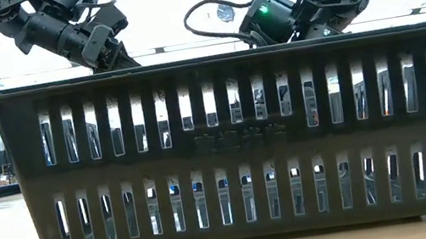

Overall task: Sort spring keychains into baskets
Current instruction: Put the blue spring keychain into the orange basket

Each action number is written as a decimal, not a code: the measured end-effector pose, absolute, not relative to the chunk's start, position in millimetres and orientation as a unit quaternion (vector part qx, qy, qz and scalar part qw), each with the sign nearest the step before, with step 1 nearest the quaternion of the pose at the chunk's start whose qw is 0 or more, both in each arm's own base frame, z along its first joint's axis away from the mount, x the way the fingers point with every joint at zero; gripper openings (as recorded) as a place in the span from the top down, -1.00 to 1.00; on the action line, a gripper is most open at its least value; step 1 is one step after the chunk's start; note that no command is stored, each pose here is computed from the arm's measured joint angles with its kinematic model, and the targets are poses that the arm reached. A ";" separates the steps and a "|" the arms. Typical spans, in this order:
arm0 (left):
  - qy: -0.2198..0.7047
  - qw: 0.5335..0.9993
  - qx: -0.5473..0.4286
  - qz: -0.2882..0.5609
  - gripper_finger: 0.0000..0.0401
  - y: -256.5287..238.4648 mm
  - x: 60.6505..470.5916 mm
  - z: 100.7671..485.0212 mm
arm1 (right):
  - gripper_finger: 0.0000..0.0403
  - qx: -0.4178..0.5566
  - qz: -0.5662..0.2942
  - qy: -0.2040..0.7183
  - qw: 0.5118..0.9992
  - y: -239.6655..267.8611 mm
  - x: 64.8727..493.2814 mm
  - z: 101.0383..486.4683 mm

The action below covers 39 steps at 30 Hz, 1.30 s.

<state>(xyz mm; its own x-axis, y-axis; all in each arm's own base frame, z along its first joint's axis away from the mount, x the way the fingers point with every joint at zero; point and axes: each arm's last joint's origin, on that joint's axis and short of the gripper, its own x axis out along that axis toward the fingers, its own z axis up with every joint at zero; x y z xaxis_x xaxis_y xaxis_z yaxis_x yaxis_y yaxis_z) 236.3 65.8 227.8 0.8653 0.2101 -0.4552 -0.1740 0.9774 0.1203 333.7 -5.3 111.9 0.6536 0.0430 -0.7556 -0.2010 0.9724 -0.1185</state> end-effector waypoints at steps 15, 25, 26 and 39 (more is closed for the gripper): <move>0.240 0.965 0.038 0.100 0.46 65.9 236.3 227.9 | 0.87 -0.110 0.070 0.394 0.910 -6.8 335.9 112.9; 0.240 0.965 0.038 0.100 0.46 65.8 236.3 227.9 | 0.93 -0.107 0.061 0.393 0.911 -11.7 336.1 113.2; 0.240 0.965 0.038 0.100 0.46 65.9 236.3 227.9 | 0.94 -0.107 0.061 0.394 0.911 -11.7 336.1 113.2; 0.240 0.965 0.038 0.100 0.46 65.8 236.4 227.9 | 0.95 -0.107 0.061 0.393 0.911 -11.7 336.2 113.4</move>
